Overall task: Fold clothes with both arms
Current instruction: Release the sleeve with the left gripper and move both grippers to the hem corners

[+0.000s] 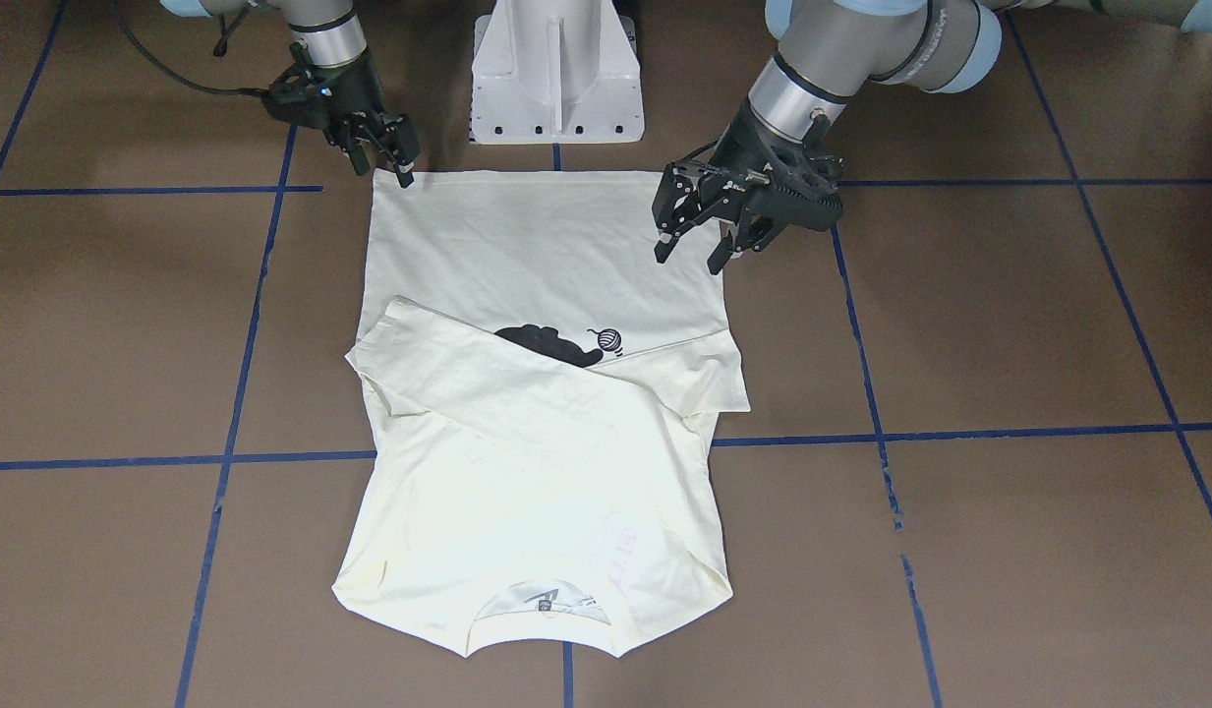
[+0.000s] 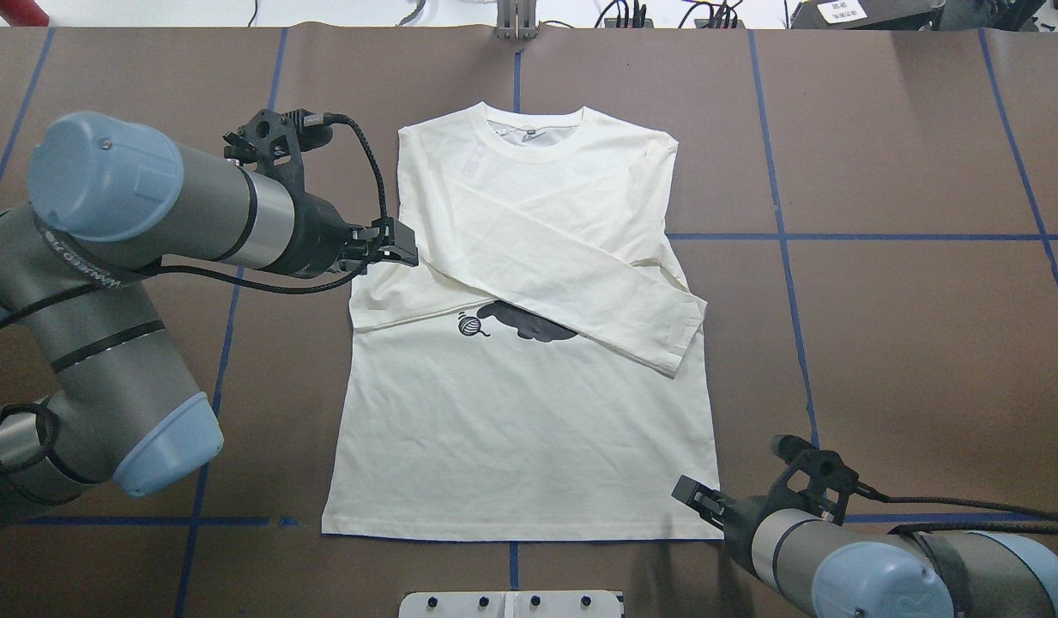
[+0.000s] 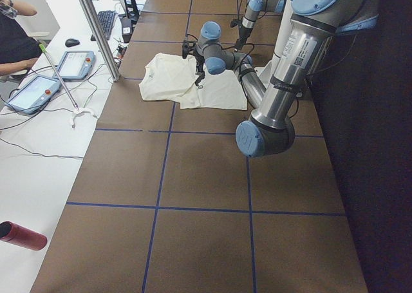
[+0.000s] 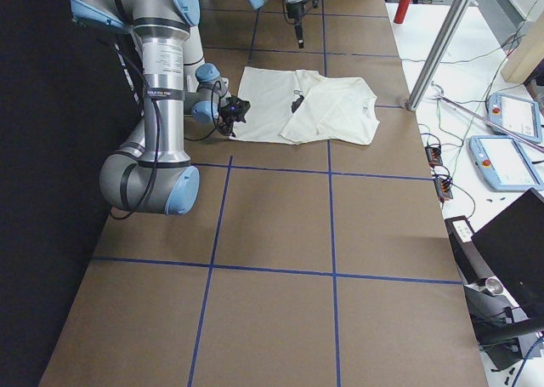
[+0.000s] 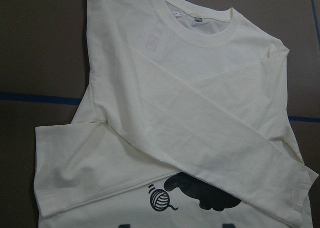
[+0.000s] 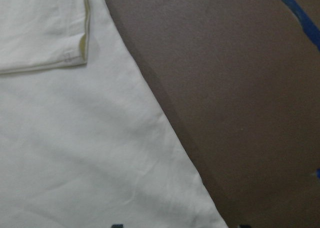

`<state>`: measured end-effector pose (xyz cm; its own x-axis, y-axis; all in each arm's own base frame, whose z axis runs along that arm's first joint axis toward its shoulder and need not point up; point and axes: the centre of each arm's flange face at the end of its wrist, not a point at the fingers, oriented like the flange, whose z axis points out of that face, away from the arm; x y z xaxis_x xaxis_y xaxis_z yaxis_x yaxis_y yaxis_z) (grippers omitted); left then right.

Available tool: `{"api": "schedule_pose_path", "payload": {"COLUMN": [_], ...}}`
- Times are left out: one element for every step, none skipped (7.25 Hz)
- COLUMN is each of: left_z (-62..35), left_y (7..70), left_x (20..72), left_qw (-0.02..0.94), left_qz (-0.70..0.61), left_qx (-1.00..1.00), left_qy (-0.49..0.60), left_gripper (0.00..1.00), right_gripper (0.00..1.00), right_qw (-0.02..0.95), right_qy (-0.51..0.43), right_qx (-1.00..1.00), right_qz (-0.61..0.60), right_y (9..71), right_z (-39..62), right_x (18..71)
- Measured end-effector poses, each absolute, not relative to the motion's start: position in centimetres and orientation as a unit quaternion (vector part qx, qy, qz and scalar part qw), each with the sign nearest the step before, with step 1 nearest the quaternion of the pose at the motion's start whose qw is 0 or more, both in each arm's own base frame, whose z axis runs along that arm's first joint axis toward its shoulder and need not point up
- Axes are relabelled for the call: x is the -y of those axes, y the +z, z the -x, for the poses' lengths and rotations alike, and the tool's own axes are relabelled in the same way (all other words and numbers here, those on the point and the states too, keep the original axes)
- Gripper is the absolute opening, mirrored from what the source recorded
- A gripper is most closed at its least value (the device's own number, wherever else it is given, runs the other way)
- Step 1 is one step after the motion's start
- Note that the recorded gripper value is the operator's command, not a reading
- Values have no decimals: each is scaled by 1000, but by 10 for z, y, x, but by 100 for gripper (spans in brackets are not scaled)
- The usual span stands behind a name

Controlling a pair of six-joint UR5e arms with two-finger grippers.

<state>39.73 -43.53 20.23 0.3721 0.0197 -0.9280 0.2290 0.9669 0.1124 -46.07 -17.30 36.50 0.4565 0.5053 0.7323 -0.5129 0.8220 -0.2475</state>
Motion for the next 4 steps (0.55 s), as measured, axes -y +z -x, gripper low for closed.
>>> {"api": "schedule_pose_path", "payload": {"left_z": [-398, -398, -398, -398], "left_y": [203, 203, 203, 204], "left_x": [435, 435, 435, 436], "left_qw": [821, 821, 821, 821], "left_qz": [-112, -111, -111, -111], "left_qx": [-556, -556, -556, -556], "left_qy": [-64, -64, -64, -64], "left_gripper": [72, 72, 73, 73], "right_gripper": [70, 59, 53, 50], "right_qw": [856, 858, 860, 862], "right_qy": [309, 312, 313, 313], "right_qx": [415, 408, 403, 399], "right_qz": [2, 4, 4, 5], "right_y": [370, 374, 378, 382], "right_z": [465, 468, 471, 472], "right_x": [165, 160, 158, 158]}}
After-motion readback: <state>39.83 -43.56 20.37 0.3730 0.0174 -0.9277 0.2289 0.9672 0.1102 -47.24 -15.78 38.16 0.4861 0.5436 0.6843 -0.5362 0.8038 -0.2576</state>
